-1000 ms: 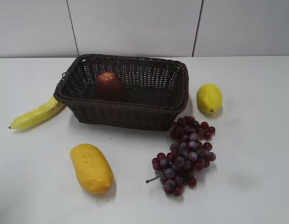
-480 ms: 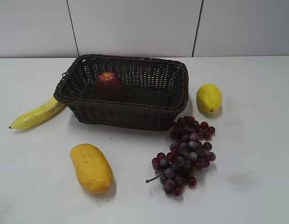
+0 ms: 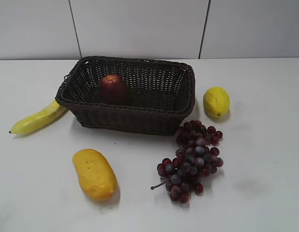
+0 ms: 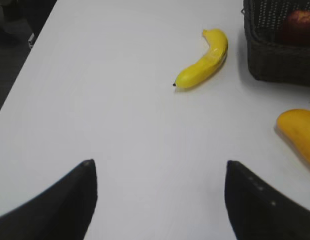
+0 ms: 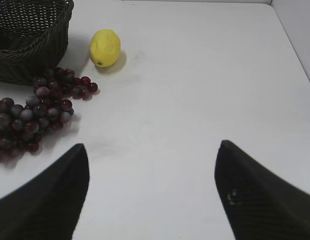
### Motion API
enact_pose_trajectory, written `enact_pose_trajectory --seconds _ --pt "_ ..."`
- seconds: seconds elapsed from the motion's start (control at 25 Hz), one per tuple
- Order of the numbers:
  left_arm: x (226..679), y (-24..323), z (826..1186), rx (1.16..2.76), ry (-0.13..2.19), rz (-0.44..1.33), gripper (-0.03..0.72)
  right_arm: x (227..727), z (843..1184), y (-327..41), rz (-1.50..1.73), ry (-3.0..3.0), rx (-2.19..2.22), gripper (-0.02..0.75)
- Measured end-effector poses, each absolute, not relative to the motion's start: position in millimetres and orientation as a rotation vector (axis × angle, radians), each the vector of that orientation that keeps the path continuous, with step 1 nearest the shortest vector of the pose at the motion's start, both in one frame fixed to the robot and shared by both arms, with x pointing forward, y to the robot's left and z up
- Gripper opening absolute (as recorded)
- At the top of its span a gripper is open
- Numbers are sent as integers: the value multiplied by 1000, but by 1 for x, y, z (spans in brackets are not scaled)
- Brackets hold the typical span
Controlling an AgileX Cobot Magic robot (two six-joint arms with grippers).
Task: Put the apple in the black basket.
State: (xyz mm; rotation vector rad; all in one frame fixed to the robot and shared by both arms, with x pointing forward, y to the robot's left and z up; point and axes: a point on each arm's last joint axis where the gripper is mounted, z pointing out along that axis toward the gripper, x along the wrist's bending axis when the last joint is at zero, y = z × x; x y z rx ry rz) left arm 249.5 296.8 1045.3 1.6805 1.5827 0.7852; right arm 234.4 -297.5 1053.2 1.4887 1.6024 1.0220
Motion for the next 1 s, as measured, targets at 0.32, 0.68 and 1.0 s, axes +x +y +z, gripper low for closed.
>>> enact_pose_trajectory --seconds 0.32,0.68,1.0 --pt "250 297 1045 1681 1581 785 591 234 1053 -298 1022 1602 1489 591" --pt "245 297 1045 1659 1559 802 589 234 1053 -298 1022 1602 1489 591" --pt "234 296 1045 1607 1505 844 589 234 1053 -297 1022 1602 1489 591"
